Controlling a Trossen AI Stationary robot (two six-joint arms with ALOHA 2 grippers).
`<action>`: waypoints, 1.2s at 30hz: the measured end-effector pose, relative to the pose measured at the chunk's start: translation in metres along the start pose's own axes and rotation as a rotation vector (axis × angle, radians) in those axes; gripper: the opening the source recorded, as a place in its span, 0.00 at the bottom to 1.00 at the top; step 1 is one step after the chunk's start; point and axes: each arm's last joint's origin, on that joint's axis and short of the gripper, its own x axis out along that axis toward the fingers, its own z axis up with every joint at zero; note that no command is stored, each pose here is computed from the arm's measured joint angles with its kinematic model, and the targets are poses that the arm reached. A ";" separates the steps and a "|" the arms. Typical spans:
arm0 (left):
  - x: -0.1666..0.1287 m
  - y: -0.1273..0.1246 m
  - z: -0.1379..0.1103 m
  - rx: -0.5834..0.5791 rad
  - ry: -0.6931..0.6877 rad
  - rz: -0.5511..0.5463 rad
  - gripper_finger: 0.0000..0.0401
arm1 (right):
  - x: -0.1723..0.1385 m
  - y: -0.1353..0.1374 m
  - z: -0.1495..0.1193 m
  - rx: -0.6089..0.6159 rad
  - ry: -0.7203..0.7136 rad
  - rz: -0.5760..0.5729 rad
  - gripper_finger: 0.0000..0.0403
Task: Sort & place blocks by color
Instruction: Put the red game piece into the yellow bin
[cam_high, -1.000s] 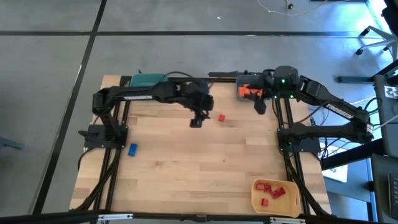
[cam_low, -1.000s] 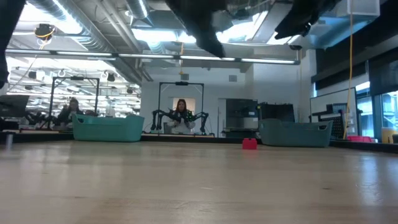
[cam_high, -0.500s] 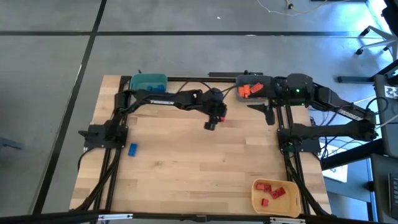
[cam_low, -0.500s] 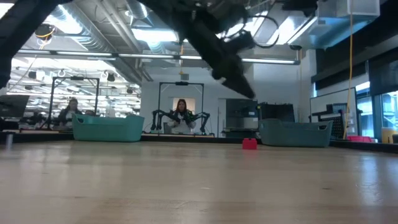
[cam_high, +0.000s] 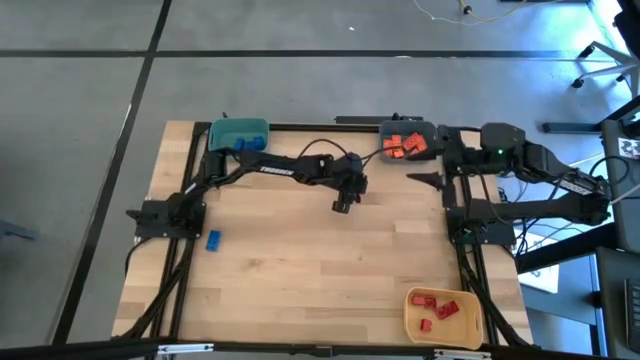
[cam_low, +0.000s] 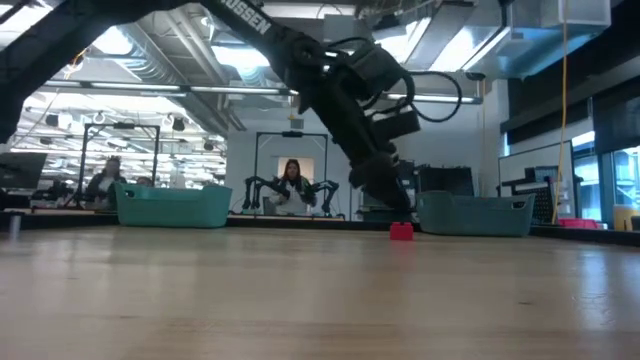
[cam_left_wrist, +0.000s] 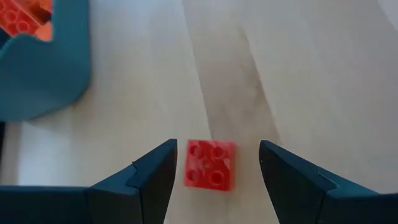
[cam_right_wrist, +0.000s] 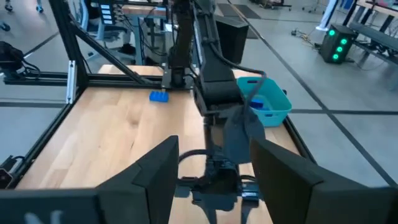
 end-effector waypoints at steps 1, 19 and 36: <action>0.001 0.001 -0.001 -0.002 0.000 0.005 0.55 | 0.000 0.001 0.000 -0.001 -0.002 0.004 0.50; 0.016 0.014 -0.021 -0.039 0.000 -0.048 0.55 | 0.001 0.006 0.001 -0.012 -0.003 0.043 0.50; 0.036 0.005 -0.034 -0.109 0.010 -0.110 0.55 | 0.001 0.006 0.000 -0.007 -0.002 0.043 0.50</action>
